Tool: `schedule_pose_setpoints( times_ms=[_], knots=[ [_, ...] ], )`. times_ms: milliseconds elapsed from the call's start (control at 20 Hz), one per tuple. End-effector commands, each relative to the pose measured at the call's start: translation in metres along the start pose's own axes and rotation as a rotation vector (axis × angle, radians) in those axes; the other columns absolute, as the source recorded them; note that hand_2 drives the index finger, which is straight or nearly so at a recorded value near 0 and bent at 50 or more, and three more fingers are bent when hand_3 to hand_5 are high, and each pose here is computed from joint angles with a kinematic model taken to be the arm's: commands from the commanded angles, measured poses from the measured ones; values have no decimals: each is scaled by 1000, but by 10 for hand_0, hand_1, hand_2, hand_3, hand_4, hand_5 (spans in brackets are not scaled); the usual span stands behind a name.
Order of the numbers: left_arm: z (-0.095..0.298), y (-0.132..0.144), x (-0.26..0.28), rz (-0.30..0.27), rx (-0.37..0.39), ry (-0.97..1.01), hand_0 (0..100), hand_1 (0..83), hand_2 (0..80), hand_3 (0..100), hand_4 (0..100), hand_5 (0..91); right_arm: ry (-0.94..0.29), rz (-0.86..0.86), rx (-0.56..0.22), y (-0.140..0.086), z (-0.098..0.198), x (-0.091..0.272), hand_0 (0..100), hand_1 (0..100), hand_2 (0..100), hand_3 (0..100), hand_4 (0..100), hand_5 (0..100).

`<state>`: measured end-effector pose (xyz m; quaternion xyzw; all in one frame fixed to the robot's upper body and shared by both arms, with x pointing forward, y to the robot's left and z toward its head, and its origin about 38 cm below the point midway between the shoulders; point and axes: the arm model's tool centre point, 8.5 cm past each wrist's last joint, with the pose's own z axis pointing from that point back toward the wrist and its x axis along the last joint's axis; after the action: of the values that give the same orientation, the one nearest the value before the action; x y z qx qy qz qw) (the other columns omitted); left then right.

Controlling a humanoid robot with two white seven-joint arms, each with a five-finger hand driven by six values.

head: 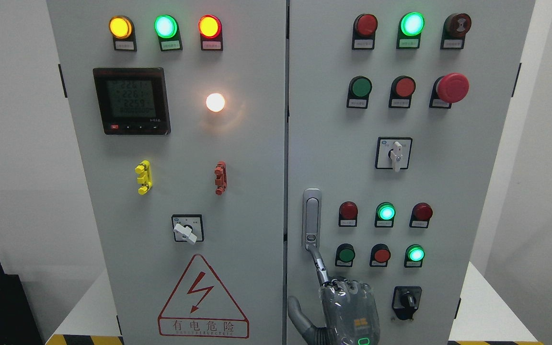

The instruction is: Release door handle

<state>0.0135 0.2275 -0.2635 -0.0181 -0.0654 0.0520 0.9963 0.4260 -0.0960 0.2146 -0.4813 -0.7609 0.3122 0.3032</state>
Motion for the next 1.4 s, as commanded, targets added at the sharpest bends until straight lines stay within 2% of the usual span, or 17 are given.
schedule_pose_setpoints(
  times_ms=[0, 1352],
  knots=[
    [-2, -3, 22, -15, -6, -37, 120, 389, 0, 0, 0, 0, 0, 2, 1, 0, -2, -1, 370, 369, 0, 1000, 1000, 990],
    [-2, -3, 23, -15, -6, -39, 120, 389, 0, 0, 0, 0, 7, 7, 43, 11, 3, -3, 375, 365, 0, 1000, 1000, 991]
  ],
)
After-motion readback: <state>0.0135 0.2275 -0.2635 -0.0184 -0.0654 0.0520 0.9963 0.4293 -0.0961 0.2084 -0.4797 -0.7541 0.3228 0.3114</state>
